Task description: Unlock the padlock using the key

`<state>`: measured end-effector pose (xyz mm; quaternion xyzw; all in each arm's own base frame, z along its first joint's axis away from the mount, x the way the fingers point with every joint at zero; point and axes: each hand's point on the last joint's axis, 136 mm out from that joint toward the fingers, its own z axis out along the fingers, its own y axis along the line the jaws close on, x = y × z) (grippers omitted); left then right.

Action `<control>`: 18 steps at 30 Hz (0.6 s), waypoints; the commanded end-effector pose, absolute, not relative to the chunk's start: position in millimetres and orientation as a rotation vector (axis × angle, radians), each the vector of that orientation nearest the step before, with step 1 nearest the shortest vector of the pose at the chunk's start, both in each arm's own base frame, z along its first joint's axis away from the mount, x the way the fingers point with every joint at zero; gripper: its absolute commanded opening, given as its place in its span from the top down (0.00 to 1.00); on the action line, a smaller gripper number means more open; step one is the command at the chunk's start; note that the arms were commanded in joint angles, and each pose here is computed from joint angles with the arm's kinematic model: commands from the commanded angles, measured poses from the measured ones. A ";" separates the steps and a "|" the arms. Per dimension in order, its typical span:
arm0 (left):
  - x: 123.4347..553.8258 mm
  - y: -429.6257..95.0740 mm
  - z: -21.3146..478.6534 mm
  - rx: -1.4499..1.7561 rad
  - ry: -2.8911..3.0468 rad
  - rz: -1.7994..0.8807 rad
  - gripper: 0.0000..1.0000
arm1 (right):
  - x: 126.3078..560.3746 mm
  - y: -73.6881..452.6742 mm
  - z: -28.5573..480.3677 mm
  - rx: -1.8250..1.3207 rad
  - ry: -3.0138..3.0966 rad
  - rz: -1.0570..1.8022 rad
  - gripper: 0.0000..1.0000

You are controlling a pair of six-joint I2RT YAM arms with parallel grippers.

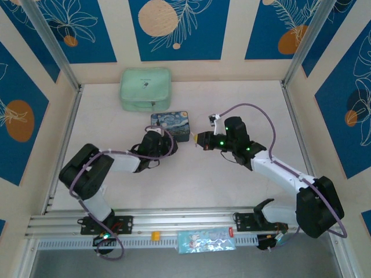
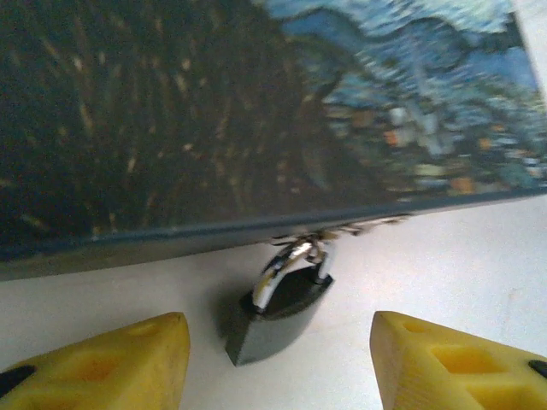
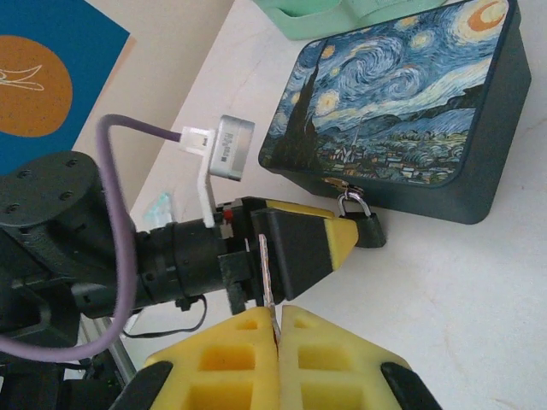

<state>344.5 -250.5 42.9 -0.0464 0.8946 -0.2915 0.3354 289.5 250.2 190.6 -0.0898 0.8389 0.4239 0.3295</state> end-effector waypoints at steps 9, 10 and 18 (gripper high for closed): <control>363.7 -268.4 29.5 -0.204 2.293 -0.831 0.50 | 290.2 241.8 195.7 -0.215 2.173 1.086 1.00; 364.2 -270.4 28.2 -0.207 2.294 -0.843 0.52 | 290.5 241.4 195.5 -0.213 2.173 1.087 1.00; 359.6 -270.8 18.7 -0.234 2.308 -0.872 0.74 | 291.8 238.5 194.2 -0.203 2.175 1.077 1.00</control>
